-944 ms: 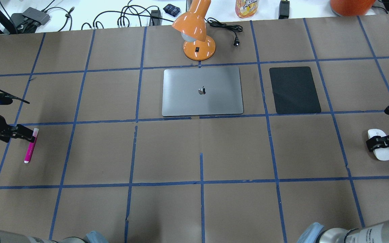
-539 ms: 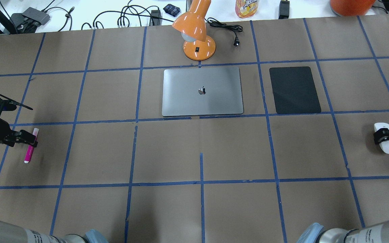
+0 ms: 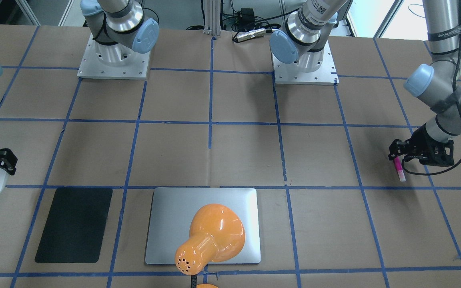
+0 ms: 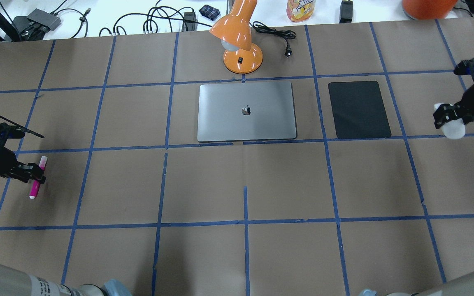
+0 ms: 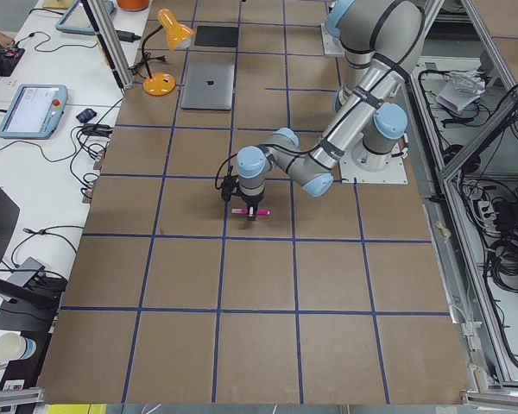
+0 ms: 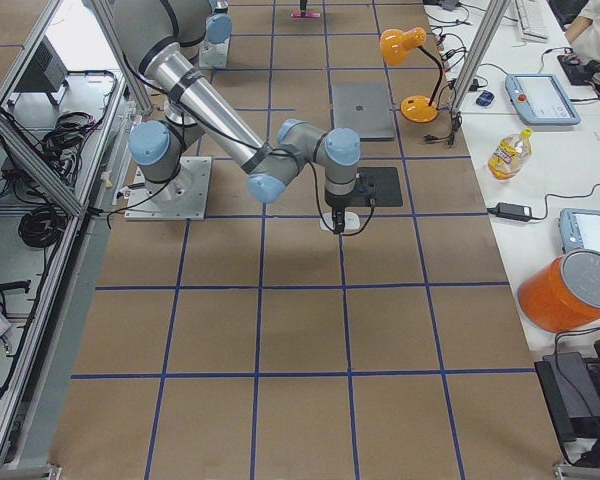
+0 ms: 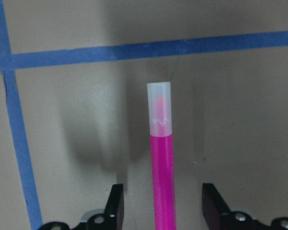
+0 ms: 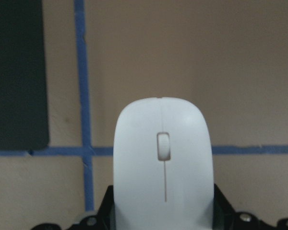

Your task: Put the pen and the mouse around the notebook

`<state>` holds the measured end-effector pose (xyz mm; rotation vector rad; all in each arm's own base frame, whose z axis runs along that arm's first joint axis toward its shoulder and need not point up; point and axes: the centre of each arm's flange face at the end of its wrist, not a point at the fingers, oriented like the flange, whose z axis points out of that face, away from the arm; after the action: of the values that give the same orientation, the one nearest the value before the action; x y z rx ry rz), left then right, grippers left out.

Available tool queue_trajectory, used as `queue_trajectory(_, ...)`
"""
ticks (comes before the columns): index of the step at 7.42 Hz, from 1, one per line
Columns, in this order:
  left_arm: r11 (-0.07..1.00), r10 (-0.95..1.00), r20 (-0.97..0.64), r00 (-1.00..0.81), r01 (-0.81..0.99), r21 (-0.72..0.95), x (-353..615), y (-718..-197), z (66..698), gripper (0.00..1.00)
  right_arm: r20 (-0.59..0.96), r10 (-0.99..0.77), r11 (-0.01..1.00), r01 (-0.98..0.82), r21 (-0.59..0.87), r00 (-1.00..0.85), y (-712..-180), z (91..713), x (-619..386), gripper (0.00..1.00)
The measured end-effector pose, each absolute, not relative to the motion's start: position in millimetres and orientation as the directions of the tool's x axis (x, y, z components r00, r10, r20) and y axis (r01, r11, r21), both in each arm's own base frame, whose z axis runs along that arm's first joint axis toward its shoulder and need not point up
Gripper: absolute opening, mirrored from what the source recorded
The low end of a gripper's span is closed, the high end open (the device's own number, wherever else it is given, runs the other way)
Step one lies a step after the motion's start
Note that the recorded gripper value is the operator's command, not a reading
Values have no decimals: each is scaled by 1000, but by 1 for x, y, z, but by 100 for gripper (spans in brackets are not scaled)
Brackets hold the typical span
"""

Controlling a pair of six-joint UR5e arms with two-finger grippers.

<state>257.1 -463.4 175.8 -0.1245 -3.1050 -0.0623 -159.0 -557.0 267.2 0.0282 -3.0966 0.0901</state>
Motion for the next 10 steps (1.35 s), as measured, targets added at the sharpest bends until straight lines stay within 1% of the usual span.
queue_trajectory(1,996,79,38,-996,81,43,258,-464,173,51,46,-20,998,-23,-67,-999,-588,272,-116,59)
queue_trajectory(2,996,79,40,-996,81,45,258,-465,171,23,44,-11,997,-14,-73,-999,-611,269,-73,59)
queue_trajectory(3,996,78,41,-996,79,45,259,-465,171,1,38,17,997,15,-71,-999,-631,258,-39,59)
queue_trajectory(5,996,76,31,-997,78,52,260,-464,173,0,38,62,997,60,-53,-997,-653,233,11,60)
queue_trajectory(8,995,63,10,-998,63,82,260,-460,180,0,47,45,999,43,-31,-998,-657,206,24,62)
queue_trajectory(9,996,9,2,-1000,9,84,257,-460,188,0,53,33,999,31,-29,-998,-655,197,23,66)
queue_trajectory(10,994,-82,-15,-997,-83,75,252,-463,198,0,66,26,999,23,-35,-997,-652,190,23,75)
